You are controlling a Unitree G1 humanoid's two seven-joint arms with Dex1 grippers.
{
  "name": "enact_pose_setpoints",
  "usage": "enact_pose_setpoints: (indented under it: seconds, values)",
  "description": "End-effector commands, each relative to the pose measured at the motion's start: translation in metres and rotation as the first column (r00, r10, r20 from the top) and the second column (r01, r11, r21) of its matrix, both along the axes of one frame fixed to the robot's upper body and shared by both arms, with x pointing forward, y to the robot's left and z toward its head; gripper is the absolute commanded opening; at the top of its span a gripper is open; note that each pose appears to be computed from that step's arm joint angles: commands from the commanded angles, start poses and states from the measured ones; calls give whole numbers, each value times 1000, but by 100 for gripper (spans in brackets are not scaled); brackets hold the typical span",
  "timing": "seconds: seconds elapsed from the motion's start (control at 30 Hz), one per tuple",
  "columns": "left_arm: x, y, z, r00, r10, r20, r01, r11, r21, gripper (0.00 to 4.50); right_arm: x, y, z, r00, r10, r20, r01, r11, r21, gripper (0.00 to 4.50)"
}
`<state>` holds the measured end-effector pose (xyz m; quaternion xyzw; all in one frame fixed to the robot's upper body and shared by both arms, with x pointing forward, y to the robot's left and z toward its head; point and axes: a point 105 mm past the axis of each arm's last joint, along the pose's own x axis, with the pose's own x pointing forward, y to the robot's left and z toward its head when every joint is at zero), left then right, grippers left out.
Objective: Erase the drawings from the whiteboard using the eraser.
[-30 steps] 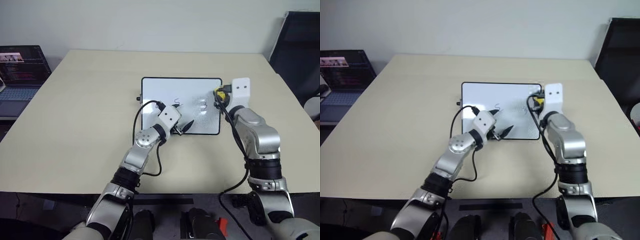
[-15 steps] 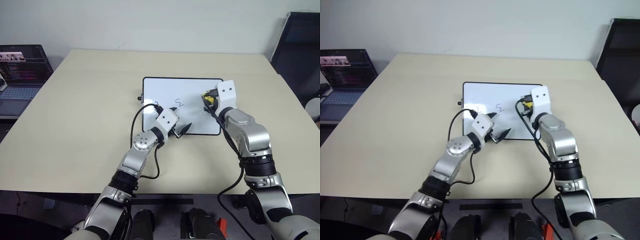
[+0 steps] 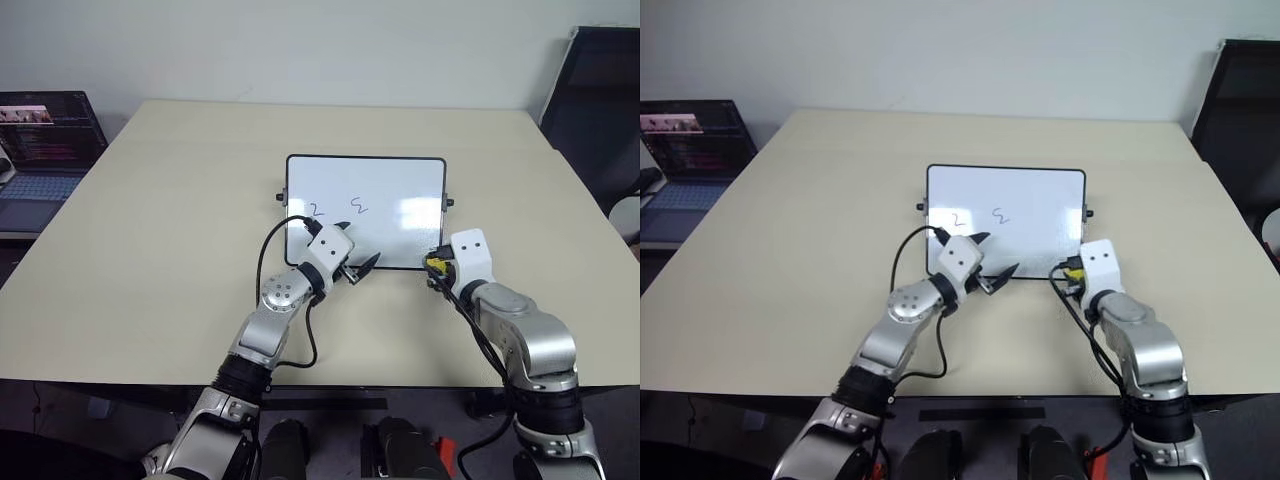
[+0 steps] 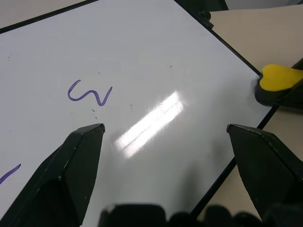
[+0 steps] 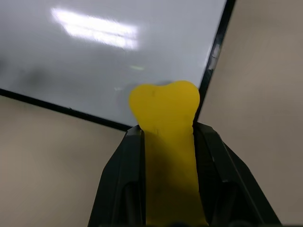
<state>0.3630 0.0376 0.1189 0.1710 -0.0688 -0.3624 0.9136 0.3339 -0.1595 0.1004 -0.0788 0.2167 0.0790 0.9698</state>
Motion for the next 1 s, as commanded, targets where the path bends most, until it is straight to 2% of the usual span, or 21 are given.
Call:
enact_pose_setpoints:
  seconds: [0.03, 0.17, 0.27, 0.53, 0.77, 0.93, 1.0]
  values:
    - [0, -4, 16, 999, -14, 45, 15, 1000, -25, 450, 6, -8, 19, 997, -40, 72, 39, 999, 16, 104]
    - [0, -10, 18, 998, -35, 52, 36, 999, -25, 450, 11, -5, 42, 983, -24, 184, 18, 999, 34, 104]
    - [2, -9, 18, 998, -24, 51, 26, 999, -34, 450, 10, -8, 49, 972, 2, 237, 0, 1000, -11, 104]
    - [6, -7, 22, 998, -12, 65, 15, 999, -49, 450, 5, -20, 72, 931, -36, 363, 44, 999, -16, 104]
    - [16, 16, 40, 987, 112, 117, -100, 990, -102, 450, 7, -21, 93, 877, 7, 481, 36, 996, -80, 104]
    - [16, 45, 31, 959, 264, 101, -255, 962, -95, 450, 24, -5, 104, 850, 68, 522, -25, 996, -90, 104]
    - [14, 47, 27, 957, 276, 91, -269, 959, -89, 450, 33, 5, 108, 842, 97, 530, -57, 994, -90, 104]
